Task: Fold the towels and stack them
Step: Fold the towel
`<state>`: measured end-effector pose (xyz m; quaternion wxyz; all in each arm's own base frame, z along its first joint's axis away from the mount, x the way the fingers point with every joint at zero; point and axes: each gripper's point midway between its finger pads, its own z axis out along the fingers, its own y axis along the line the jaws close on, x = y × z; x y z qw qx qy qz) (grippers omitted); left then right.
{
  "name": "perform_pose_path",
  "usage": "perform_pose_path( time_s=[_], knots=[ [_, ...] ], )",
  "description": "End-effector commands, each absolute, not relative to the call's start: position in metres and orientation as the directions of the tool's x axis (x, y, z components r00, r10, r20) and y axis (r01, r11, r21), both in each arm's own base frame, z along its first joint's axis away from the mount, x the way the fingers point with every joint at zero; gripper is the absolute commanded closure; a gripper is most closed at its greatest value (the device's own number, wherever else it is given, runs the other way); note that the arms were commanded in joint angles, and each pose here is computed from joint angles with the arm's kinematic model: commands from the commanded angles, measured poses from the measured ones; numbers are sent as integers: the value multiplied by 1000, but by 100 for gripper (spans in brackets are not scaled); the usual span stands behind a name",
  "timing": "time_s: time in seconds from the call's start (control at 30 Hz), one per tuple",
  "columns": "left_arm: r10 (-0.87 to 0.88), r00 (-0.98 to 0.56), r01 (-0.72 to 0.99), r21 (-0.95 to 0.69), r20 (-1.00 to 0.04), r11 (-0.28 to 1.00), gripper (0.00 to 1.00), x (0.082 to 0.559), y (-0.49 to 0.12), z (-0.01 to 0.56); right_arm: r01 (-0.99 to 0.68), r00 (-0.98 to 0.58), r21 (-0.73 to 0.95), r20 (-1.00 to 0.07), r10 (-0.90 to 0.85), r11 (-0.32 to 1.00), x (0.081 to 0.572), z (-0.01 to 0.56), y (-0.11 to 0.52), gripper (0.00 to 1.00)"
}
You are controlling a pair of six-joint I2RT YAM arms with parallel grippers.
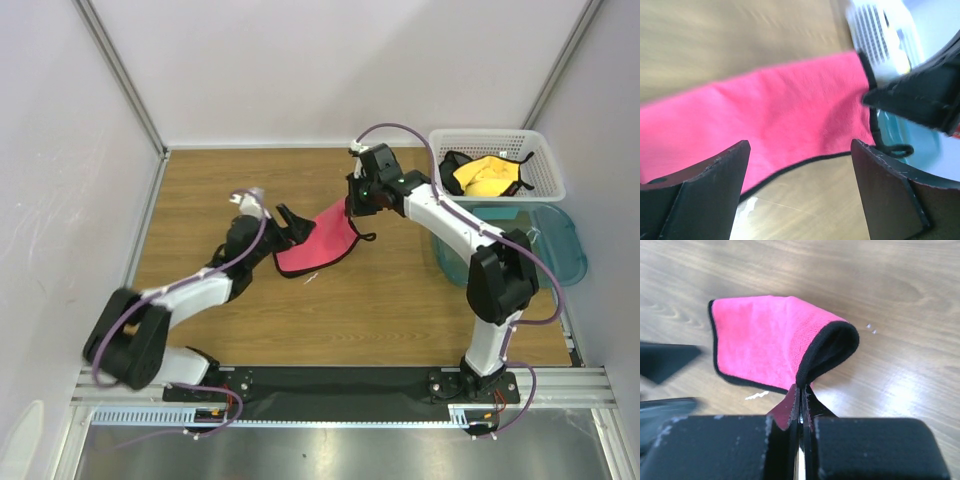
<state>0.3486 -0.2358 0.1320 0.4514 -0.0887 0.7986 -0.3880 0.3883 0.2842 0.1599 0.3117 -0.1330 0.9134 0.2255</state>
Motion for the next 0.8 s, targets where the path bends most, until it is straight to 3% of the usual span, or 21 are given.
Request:
perform_pose_path(
  time_s=[0.0,0.13,0.37,0.77],
  knots=[
    [-455,-474,94,-557,-754,826,11,345,-180,133,-399,-738,245,-657,-151,884,395,171,292,100],
    [-466,-423,-60,-490,-777,870,10,332,-130,116,-410,-714,133,-663,-227,903,399,165,304,100],
    [-503,-428,-130,-499,-751,857,9,306,-104,96,-460,-691,-11,-623,-366,888,393,147,339,100],
    [-523,-423,-234,-468,-740,852,9,279,-69,71,-601,-649,32,-602,-465,798,365,123,423,100]
  ],
)
